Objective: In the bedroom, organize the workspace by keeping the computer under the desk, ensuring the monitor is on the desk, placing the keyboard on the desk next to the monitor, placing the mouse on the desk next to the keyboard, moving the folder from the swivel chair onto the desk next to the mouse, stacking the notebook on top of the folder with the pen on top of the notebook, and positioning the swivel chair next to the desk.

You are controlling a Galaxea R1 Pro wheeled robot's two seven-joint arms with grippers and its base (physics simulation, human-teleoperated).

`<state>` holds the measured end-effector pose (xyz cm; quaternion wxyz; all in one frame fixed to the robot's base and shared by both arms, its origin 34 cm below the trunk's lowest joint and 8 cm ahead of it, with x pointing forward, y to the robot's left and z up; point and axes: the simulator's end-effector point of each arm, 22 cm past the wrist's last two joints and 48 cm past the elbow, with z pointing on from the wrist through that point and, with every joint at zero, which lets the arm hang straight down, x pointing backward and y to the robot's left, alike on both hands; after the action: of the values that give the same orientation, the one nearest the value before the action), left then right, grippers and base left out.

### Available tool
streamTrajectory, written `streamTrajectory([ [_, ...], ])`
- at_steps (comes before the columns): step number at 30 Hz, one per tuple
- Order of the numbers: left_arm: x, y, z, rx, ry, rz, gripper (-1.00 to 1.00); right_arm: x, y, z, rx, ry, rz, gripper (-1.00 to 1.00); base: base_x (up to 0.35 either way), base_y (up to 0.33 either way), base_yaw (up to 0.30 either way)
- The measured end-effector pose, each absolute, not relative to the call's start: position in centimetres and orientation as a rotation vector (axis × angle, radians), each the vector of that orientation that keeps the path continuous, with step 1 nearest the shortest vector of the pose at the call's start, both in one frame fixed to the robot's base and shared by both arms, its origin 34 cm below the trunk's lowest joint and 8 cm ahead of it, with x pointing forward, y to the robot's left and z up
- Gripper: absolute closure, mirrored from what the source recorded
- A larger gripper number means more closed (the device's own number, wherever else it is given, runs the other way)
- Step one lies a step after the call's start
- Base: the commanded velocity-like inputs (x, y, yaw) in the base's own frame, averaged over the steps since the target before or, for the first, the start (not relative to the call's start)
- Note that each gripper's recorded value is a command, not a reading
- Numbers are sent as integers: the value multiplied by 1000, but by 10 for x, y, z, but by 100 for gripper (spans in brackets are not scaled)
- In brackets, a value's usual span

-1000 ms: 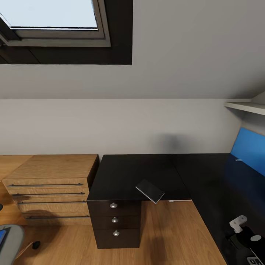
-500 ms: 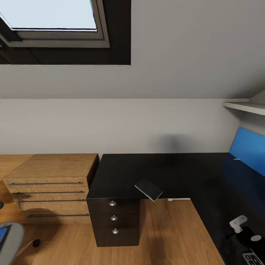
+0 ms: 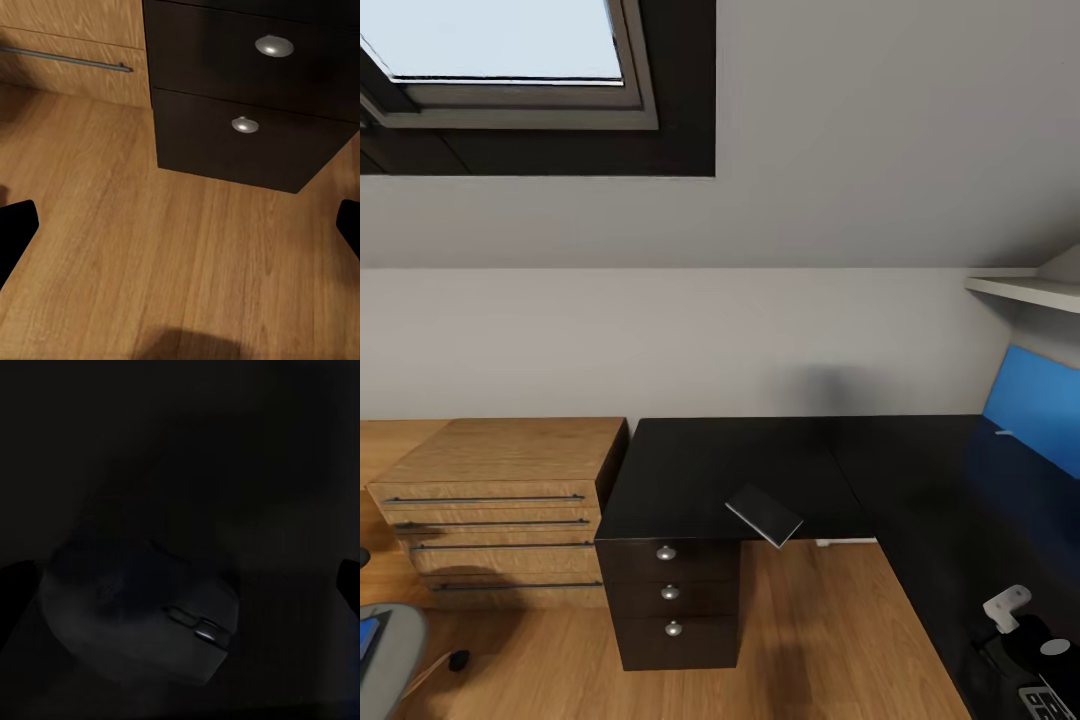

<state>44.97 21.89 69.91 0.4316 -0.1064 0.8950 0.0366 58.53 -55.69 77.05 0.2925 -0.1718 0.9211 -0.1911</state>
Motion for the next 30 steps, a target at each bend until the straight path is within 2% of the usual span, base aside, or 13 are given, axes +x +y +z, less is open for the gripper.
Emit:
streamTrajectory([
  [15, 450, 219, 699, -265, 2232, 90, -100, 596, -553, 778, -444, 2422, -511, -100, 0, 0, 0],
  [22, 450, 219, 699, -265, 2232, 91, -100, 668, -486, 819, -167, 2203, -468, -100, 0, 0, 0],
  [28, 446, 219, 696, -264, 2243, 94, -100, 682, -453, 826, -57, 2145, -480, -100, 0, 0, 0],
  [30, 440, 219, 690, -259, 2261, 98, -100, 693, -415, 828, 11, 2092, -392, -100, 0, 0, 0],
])
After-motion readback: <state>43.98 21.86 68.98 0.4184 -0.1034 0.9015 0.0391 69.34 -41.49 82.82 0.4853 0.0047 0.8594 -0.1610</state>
